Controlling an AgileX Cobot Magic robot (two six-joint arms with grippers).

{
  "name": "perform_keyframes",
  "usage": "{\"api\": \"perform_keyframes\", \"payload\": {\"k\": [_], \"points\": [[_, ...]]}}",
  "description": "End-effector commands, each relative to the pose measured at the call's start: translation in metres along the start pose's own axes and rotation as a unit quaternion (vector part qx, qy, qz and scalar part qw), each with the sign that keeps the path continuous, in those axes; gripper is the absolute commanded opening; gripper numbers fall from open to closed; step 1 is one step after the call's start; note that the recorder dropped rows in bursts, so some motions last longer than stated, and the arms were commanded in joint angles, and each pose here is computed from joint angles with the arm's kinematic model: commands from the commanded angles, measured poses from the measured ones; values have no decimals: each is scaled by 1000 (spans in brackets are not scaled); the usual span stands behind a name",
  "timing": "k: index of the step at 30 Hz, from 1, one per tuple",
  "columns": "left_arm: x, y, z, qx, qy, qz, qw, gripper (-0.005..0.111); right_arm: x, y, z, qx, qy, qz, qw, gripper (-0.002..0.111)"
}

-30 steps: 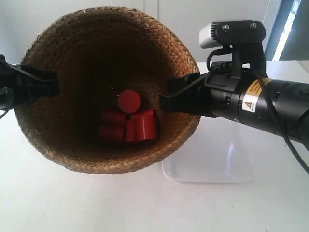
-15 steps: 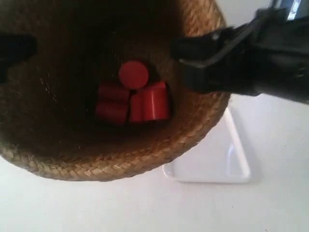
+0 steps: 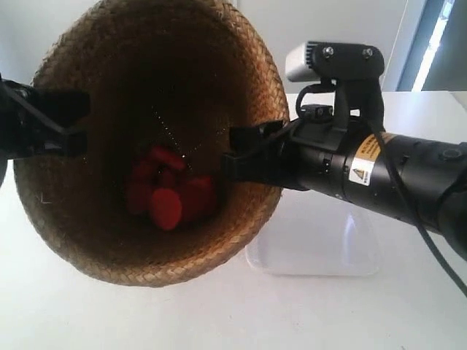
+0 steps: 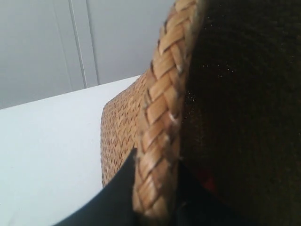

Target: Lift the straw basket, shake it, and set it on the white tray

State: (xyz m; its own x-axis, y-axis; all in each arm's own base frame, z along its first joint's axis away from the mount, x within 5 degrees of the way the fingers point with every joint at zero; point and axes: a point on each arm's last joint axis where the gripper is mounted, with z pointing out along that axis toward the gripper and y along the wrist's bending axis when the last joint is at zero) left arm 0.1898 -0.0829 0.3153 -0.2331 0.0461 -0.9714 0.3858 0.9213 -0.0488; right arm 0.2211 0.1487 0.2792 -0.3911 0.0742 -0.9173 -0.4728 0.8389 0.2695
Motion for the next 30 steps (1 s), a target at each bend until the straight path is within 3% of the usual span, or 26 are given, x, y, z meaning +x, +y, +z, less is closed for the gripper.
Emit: {"api": "perform_keyframes", "payload": {"k": [1,30], "points": [[-6,-2,-3,3,-15,25,1000,0,-8,5,-3,-12,-22,-16,1000,0],[-4,-3,-3,8,-5,25,1000,0,-6,5,-5,-8,-12,-41,999,0]]}}
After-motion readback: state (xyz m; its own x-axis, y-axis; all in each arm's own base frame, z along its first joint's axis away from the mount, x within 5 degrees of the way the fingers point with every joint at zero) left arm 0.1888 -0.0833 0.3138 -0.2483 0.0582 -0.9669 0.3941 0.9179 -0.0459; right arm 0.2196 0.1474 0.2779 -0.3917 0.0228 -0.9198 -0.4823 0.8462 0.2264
